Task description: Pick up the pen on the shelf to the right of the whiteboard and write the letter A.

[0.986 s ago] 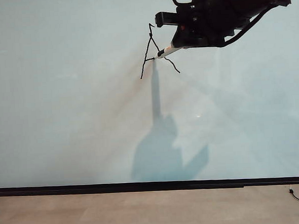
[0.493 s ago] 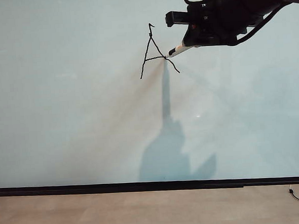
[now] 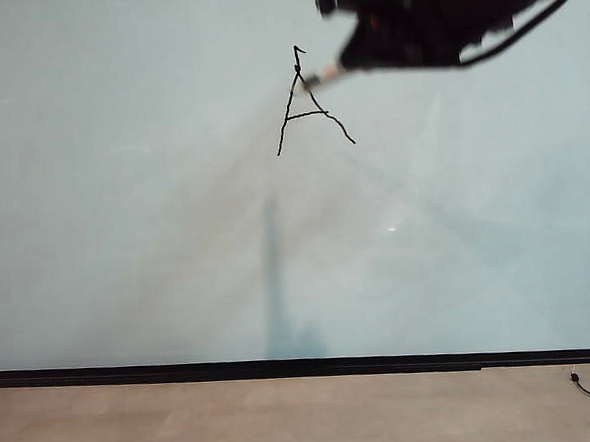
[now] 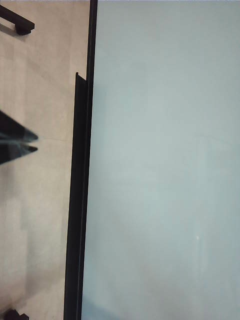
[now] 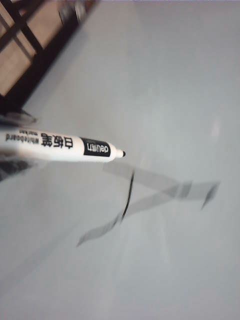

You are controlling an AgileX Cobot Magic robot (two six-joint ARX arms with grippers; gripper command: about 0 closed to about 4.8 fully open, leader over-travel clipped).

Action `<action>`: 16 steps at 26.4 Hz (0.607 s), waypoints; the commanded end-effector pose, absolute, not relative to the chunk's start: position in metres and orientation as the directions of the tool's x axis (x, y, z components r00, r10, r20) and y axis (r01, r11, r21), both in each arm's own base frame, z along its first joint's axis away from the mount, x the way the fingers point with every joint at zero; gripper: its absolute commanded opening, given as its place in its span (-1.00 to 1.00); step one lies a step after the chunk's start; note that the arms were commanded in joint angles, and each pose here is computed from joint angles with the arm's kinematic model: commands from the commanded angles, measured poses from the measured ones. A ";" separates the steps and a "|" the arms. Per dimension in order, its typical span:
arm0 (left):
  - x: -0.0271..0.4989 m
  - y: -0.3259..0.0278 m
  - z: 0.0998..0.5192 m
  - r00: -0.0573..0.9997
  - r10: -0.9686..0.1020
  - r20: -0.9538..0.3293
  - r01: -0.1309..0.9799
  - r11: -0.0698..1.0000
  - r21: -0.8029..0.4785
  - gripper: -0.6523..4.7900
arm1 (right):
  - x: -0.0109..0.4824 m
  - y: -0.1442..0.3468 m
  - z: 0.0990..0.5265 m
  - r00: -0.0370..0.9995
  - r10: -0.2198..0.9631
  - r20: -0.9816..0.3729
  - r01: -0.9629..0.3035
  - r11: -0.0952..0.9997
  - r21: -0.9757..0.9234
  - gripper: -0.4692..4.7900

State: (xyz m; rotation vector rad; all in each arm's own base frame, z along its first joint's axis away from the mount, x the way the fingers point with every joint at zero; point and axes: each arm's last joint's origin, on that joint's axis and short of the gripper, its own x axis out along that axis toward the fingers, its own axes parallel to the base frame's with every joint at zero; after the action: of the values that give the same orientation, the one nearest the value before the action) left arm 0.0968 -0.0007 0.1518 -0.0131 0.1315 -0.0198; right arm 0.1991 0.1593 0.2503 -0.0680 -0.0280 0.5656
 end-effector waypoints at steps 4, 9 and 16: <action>0.097 -0.001 0.153 0.992 -0.025 -0.122 0.024 1.000 -0.011 -0.78 | 0.167 0.127 0.257 0.892 0.450 0.052 -0.439 0.887 -0.140 -0.83; 0.097 -0.001 0.153 0.992 -0.025 -0.122 0.024 1.000 -0.011 -0.78 | 0.137 0.088 0.244 0.916 0.393 0.078 -0.375 0.909 -0.181 -0.83; 0.097 -0.001 0.153 0.992 -0.024 -0.123 0.023 1.000 -0.011 -0.78 | 0.107 0.065 0.213 0.929 0.356 0.103 -0.336 0.926 -0.172 -0.83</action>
State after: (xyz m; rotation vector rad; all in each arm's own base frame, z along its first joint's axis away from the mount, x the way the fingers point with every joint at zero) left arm 0.0968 -0.0007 0.1518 -0.0131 0.1315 -0.0198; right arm 0.1093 0.0665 0.2147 -0.1541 -0.1333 0.3690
